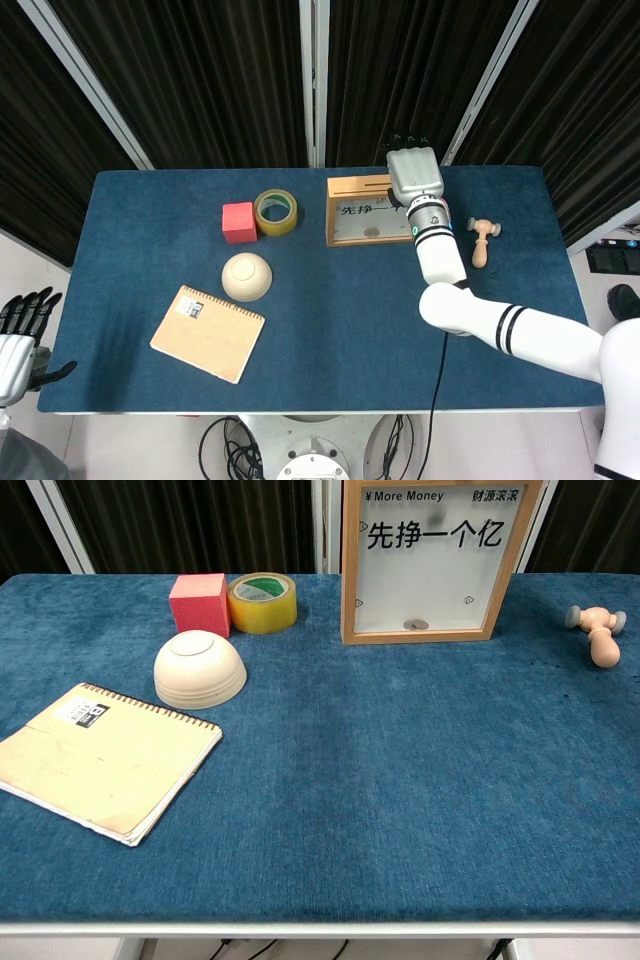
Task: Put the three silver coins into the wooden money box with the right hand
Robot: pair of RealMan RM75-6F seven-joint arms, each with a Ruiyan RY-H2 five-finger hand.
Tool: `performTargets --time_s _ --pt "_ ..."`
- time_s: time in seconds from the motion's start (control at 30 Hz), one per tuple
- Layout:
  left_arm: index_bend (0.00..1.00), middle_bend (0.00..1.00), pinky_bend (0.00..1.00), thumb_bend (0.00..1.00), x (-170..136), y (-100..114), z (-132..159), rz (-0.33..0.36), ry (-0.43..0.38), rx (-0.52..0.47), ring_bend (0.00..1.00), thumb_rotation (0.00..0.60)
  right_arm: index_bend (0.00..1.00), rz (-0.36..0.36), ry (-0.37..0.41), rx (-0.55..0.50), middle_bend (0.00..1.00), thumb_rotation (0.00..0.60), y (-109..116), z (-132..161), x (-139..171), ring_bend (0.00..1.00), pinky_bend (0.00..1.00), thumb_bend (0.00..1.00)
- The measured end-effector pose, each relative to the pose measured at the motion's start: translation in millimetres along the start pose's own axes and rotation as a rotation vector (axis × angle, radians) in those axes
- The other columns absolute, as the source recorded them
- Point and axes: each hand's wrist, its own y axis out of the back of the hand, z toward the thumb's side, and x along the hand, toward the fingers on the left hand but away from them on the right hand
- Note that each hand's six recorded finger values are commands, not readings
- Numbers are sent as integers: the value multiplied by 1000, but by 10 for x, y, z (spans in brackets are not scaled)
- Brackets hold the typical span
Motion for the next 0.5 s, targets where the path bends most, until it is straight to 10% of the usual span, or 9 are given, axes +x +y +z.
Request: performTargets --time_s 0.5 --pt "7 0 0 0 128 57 105 15 -32 5 0 600 0 -139 63 -9 0 600 -48 -565 641 0 0 291"
